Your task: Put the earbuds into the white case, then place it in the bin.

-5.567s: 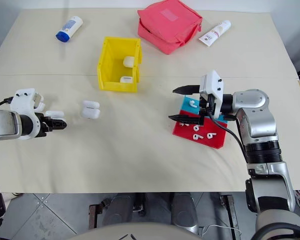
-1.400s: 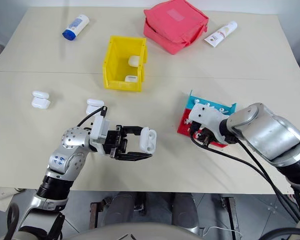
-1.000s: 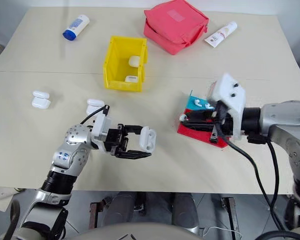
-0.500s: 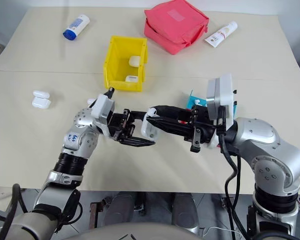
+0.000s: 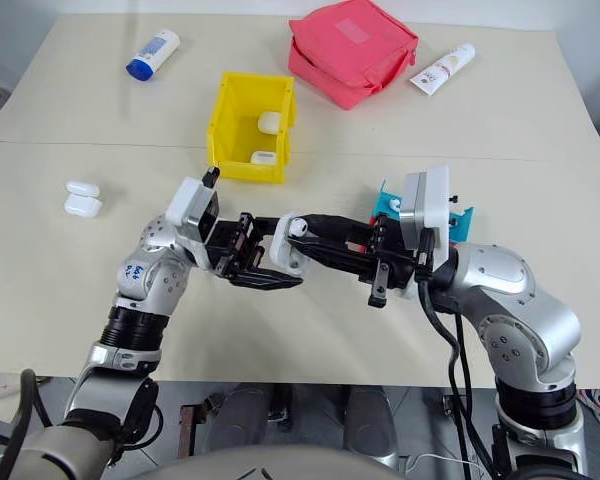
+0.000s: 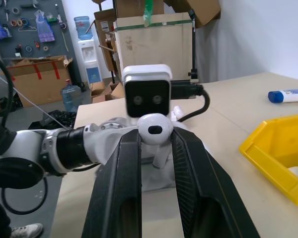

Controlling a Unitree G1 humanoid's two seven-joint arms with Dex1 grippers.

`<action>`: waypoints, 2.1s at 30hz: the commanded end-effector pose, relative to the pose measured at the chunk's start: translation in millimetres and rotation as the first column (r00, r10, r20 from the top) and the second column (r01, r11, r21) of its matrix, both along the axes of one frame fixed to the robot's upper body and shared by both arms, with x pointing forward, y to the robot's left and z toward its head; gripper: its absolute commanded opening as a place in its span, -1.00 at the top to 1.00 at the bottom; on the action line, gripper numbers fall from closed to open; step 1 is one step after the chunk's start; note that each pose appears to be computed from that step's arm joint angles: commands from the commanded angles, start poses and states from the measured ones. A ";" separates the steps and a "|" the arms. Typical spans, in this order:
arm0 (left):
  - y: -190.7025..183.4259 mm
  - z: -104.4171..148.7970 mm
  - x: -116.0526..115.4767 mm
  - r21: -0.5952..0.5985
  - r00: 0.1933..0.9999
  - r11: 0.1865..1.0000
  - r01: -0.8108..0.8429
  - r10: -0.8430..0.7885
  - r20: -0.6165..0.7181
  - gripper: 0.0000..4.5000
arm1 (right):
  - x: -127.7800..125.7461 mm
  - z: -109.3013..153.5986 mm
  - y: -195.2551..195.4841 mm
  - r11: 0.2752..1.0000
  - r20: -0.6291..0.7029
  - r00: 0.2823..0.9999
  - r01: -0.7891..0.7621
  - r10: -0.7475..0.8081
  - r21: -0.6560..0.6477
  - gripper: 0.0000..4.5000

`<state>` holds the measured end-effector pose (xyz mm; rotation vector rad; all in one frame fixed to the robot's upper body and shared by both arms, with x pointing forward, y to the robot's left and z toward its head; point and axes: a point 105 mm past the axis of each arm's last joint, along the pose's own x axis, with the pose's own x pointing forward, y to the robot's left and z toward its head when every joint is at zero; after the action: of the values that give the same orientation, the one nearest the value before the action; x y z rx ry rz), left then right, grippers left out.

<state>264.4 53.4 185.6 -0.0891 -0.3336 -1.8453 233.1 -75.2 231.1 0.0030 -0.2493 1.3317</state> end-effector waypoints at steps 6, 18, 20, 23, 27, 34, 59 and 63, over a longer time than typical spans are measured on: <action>1.5 19.3 -10.0 -0.069 0.996 0.997 0.038 -0.033 0.083 -0.21 | 2.3 -19.4 -0.6 0.998 -0.030 1.000 0.001 -0.003 -0.065 0.78; 5.7 22.8 0.5 -0.111 0.992 0.994 -0.019 0.032 0.120 -0.21 | 2.7 -43.7 -10.1 0.959 -0.039 0.999 -0.048 0.038 -0.279 0.78; 5.7 22.2 0.4 -0.117 0.992 0.993 -0.016 0.031 0.124 -0.21 | 2.3 -42.8 -9.4 0.951 -0.044 0.997 -0.074 0.063 -0.299 0.78; 4.9 22.1 0.5 -0.127 0.992 0.992 -0.009 0.024 0.121 -0.21 | 0.9 -40.6 -8.2 0.942 -0.042 0.993 -0.115 0.107 -0.316 0.78; 4.3 18.1 -0.7 -0.124 0.990 0.992 0.000 0.018 0.143 -0.21 | -0.2 -34.8 -6.2 0.929 -0.049 0.984 -0.179 0.172 -0.325 0.78; 1.9 13.8 -3.0 -0.107 0.989 0.994 0.016 0.000 0.149 -0.21 | -0.7 -42.4 -5.0 0.891 -0.085 0.967 -0.253 0.239 -0.378 0.78; 4.3 2.4 3.0 -0.034 0.991 0.999 -0.008 0.012 0.133 -0.21 | 9.3 -25.5 2.4 0.898 -0.003 0.971 -0.223 0.240 -0.380 0.06; 5.5 -2.0 2.2 -0.028 0.993 1.000 -0.005 0.008 0.118 -0.21 | 13.8 -16.2 1.6 0.910 0.029 0.976 -0.191 0.217 -0.368 0.06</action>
<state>271.0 61.1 165.2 -0.0294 -0.3318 -1.8161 245.8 -74.8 217.6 -0.3380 -0.0760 1.5780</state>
